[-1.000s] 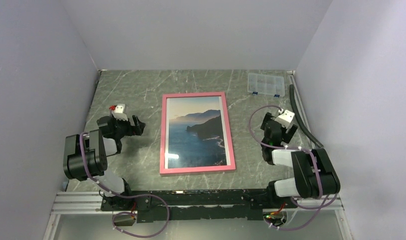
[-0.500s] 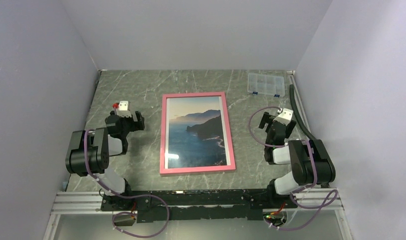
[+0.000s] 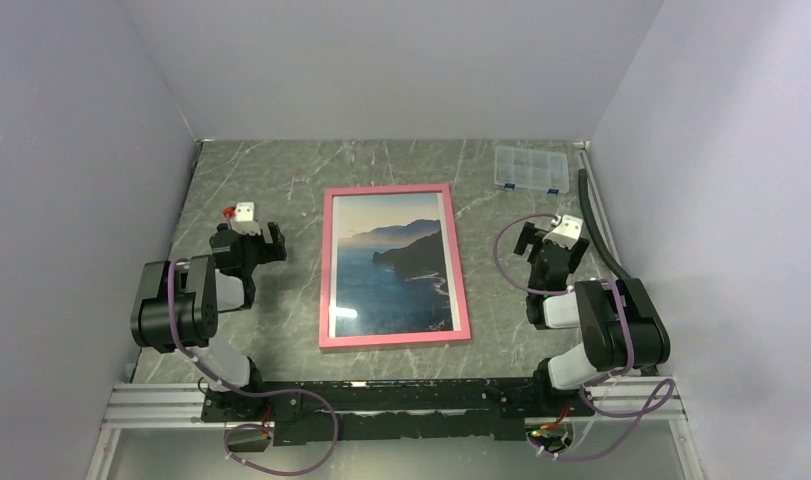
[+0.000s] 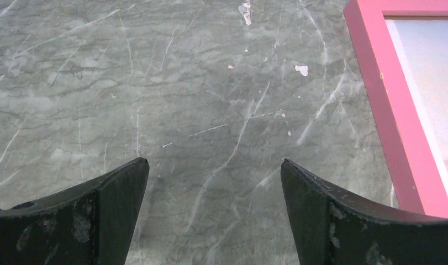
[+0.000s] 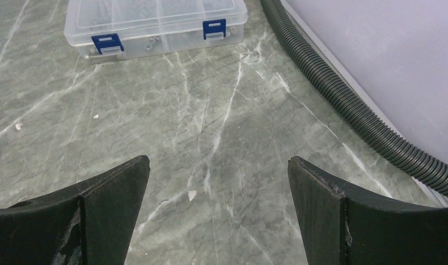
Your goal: Put the photo into the frame
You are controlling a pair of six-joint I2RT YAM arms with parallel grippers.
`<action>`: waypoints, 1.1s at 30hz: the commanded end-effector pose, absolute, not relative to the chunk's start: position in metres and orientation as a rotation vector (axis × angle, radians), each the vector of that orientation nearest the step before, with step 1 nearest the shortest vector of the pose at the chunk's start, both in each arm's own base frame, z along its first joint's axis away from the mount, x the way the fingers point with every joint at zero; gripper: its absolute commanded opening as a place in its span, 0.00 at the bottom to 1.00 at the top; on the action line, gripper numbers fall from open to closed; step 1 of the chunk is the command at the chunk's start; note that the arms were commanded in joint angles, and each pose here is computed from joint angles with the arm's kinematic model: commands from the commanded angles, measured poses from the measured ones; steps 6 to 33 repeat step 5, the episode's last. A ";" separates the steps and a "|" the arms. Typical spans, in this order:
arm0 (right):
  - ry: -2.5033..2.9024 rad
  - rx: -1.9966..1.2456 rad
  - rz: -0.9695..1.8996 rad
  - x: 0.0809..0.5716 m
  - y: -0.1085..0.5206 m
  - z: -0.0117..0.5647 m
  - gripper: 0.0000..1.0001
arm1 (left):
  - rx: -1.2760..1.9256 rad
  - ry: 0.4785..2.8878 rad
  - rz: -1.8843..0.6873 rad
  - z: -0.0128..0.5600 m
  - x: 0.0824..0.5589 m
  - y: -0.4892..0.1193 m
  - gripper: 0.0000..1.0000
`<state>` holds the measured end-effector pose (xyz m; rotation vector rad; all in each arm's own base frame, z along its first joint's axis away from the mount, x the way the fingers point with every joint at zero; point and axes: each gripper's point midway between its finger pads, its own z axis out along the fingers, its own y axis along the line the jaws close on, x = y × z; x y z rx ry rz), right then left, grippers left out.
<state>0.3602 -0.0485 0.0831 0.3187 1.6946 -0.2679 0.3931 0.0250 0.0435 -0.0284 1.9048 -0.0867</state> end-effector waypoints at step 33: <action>1.633 0.323 -0.243 0.366 -0.049 0.099 1.00 | -0.025 1.862 -0.069 0.055 0.400 0.027 0.95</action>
